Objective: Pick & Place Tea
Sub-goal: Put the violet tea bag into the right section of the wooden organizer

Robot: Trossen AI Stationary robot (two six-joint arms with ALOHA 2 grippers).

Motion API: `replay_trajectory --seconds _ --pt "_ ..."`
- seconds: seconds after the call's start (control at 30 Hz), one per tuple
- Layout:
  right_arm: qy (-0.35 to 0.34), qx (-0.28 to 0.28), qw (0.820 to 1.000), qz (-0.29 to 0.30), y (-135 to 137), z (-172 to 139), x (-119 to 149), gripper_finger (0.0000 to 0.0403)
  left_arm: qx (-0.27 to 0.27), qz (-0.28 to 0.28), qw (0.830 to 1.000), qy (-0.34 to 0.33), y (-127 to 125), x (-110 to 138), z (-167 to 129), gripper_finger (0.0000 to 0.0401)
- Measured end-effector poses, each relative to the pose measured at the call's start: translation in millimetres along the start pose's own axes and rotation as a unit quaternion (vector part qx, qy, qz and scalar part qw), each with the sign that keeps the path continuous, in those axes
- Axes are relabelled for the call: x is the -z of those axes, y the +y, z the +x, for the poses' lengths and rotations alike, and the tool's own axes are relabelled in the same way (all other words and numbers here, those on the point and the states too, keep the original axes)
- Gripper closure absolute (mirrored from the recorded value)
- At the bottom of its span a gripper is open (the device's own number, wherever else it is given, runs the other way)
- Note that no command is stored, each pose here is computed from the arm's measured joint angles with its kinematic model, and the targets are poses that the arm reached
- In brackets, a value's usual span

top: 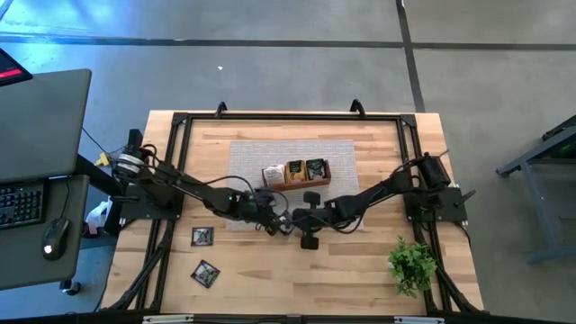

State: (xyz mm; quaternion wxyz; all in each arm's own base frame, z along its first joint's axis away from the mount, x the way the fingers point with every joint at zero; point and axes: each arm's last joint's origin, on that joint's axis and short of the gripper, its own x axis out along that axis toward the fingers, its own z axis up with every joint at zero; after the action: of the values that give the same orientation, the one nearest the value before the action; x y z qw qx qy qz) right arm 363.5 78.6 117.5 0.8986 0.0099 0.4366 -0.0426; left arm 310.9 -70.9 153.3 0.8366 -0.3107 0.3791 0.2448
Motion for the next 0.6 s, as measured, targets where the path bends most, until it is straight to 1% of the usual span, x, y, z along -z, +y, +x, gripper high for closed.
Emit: replay_trajectory --seconds 0.07,0.13,0.2,0.27,0.47,0.6 --pt "-0.002 -0.01 1.0 0.017 -5 2 4 0.04 0.005 -0.008 1.0 0.009 0 1 12 0.0261" --pt "-0.003 -0.012 1.0 0.021 -8 3 10 0.0401 0.009 -0.012 1.0 0.021 1 5 18 0.0261" --pt "-0.007 -0.008 1.0 0.023 -11 5 15 0.04 0.043 -0.022 0.999 0.018 -4 0 18 0.0261" --pt "-0.011 -0.008 1.0 0.025 -13 5 17 0.0401 0.057 -0.024 0.998 0.032 -5 0 19 0.0261" --pt "-0.025 -0.019 0.999 0.019 -13 7 20 0.0402 0.088 -0.039 0.994 0.05 -5 -6 21 0.0261" --pt "-0.026 -0.017 0.999 0.017 -13 7 21 0.0402 0.106 -0.046 0.99 0.087 -2 -9 22 0.0261"
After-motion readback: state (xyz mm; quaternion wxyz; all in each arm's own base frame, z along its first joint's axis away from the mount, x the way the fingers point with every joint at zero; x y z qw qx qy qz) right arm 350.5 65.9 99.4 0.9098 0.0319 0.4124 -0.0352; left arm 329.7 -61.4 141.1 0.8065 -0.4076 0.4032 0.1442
